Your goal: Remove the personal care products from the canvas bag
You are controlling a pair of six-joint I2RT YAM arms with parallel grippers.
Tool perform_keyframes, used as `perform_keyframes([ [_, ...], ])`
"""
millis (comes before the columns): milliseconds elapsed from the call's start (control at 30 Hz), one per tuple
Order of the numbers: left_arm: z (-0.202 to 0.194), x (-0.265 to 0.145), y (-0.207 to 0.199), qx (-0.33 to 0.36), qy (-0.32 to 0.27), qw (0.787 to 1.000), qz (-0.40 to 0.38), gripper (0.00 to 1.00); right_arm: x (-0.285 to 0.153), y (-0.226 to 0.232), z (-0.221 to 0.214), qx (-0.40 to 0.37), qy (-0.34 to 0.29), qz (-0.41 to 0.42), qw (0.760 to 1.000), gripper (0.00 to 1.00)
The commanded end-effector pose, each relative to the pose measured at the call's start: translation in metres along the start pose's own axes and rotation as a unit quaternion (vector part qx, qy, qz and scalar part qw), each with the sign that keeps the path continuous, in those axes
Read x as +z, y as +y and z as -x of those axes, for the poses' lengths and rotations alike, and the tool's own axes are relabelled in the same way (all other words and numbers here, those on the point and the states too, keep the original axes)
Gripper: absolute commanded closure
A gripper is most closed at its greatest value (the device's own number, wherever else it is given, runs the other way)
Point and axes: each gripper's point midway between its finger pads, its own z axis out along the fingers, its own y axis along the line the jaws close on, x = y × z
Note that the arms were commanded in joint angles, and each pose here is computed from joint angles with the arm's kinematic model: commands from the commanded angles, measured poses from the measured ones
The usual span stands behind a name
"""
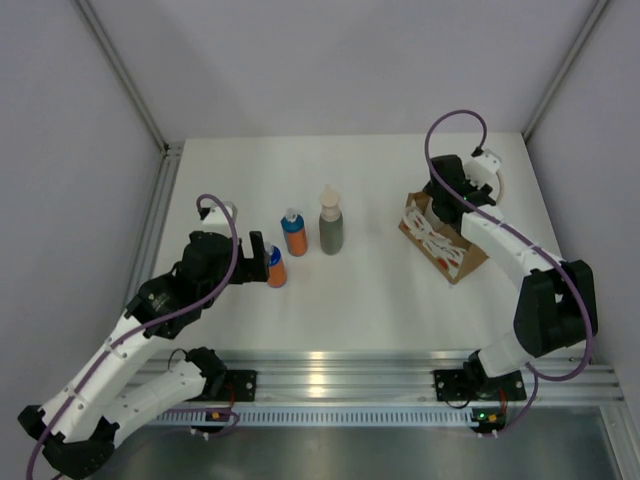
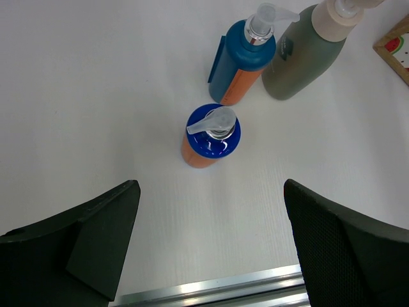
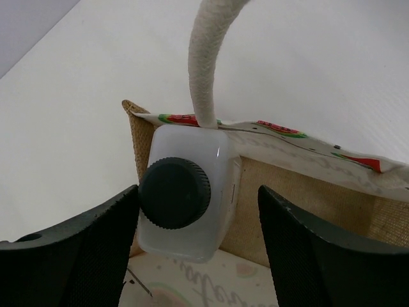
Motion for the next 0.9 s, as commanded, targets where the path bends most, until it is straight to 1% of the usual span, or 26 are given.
perform_keyframes([
  [0, 0.007, 0.003, -0.007, -0.001, -0.012, 1.000, -0.013, 0.02, -0.005, 0.006, 0.017, -0.010, -0.008, 0.013, 1.000, 0.28],
  [100, 0.007, 0.004, -0.007, 0.000, -0.011, 1.000, -0.013, 0.02, -0.009, 0.012, 0.023, -0.017, -0.013, 0.028, 0.999, 0.28],
  [233, 0.006, 0.004, -0.007, 0.000, -0.009, 1.000, -0.013, 0.02, -0.015, 0.015, 0.027, -0.017, -0.018, 0.050, 0.998, 0.32],
  [500, 0.005, 0.005, -0.008, 0.001, -0.006, 1.000, -0.015, 0.02, -0.021, 0.028, 0.022, -0.030, -0.010, 0.104, 0.994, 0.32],
  [867, 0.003, 0.007, -0.009, 0.003, -0.001, 1.000, -0.016, 0.02, -0.016, 0.020, 0.008, -0.037, 0.001, 0.094, 0.995, 0.35],
])
